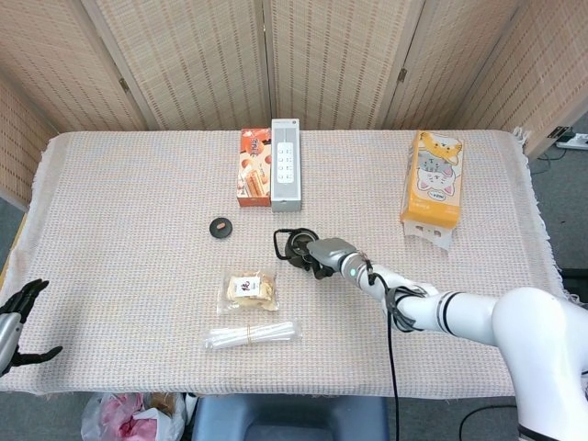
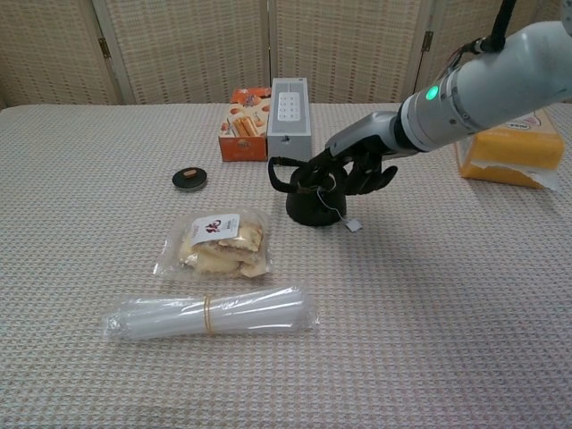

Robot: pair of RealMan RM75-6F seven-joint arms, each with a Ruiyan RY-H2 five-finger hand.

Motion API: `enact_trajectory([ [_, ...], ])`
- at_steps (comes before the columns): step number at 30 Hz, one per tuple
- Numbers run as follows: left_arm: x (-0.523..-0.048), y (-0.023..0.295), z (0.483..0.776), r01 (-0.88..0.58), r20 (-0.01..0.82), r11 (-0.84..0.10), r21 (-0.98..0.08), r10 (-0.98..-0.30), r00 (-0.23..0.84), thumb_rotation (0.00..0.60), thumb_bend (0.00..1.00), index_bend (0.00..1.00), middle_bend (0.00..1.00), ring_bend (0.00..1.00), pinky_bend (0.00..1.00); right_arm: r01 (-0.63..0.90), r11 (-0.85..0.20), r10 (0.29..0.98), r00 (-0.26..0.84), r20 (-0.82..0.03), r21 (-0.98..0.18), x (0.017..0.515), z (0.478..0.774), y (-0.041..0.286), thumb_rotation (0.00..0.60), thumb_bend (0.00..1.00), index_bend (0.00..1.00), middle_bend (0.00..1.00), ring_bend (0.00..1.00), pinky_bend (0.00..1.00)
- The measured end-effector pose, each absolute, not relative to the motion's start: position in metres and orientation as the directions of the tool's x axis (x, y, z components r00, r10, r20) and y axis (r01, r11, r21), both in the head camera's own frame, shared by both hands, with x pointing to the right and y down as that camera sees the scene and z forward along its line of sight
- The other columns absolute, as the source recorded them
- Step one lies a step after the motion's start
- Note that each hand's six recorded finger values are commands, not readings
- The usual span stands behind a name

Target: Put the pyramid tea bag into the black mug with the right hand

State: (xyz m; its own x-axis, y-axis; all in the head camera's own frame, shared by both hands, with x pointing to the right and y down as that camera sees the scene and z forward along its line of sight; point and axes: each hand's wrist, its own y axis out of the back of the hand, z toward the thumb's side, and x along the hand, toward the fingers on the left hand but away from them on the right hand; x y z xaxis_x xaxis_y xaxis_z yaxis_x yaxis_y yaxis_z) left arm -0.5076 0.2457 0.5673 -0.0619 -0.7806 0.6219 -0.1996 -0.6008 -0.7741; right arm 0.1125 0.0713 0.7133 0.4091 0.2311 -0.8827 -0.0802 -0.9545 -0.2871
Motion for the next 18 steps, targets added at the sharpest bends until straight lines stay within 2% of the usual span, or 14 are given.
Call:
enact_trajectory([
  [18,-0.5063,0.2455,0.5690,-0.197,0.625,-0.604,-0.772,-0.778,-0.062,0.600,0.13,0.00,0.09,0.14,0.28,-0.082,-0.958,0.222,0.397,-0.891,-0.275,0.1199,0.7192,0.0707,0.600,1.00,0.05,0.10,0.93,0.99],
])
